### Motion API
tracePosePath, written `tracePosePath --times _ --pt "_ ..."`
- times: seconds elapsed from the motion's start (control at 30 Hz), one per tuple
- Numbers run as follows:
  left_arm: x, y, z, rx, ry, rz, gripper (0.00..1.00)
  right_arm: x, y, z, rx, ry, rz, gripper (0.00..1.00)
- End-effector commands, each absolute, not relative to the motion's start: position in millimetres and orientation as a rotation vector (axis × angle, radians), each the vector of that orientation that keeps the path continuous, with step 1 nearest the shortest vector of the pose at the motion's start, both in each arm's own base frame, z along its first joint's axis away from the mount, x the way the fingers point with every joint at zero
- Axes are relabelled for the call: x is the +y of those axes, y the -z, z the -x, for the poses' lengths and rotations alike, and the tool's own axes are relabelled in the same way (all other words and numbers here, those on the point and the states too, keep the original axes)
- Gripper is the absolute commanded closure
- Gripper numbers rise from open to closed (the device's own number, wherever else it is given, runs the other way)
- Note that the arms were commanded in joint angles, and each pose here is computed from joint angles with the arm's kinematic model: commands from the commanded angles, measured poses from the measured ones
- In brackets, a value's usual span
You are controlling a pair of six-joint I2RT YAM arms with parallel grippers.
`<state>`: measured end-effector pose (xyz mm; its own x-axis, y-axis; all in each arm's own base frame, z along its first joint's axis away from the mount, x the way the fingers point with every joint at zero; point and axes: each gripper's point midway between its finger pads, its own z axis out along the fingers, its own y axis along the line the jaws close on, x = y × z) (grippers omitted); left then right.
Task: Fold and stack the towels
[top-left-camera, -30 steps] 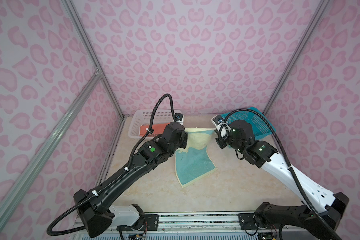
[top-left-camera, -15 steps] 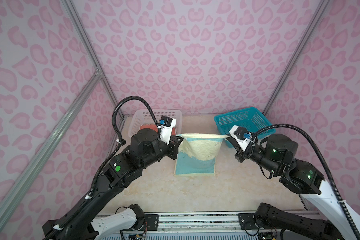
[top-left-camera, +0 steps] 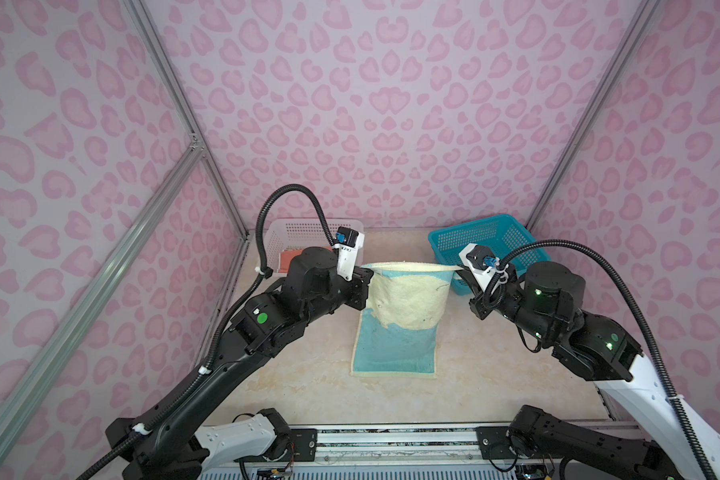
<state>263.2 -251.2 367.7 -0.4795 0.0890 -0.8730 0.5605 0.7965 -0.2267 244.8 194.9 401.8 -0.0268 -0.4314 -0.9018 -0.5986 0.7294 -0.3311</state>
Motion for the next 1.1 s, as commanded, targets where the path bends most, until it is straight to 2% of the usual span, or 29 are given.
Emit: tracePosePath --times 0.0,0.3,0.6,0.8,1.07 --pt "-227 -349 -300 2.063 0.384 -0.368 0.97 171 -384 -272 1.75 -0.058 0.725 1.0" --pt "-231 -266 -370 2.194 0.145 -0.351 0.97 161 -297 -332 1.935 -0.07 0.662 1.0" --pt "-241 -205 -414 2.259 -0.059 -0.384 0.97 170 -226 -368 2.052 -0.101 0.669 1.0" --pt "-242 -182 -415 2.302 -0.079 -0.401 0.97 174 -193 -360 2.13 -0.156 0.676 1.0" --pt "-233 -162 -371 2.388 0.052 -0.416 0.97 174 -156 -314 2.242 -0.296 0.69 1.0"
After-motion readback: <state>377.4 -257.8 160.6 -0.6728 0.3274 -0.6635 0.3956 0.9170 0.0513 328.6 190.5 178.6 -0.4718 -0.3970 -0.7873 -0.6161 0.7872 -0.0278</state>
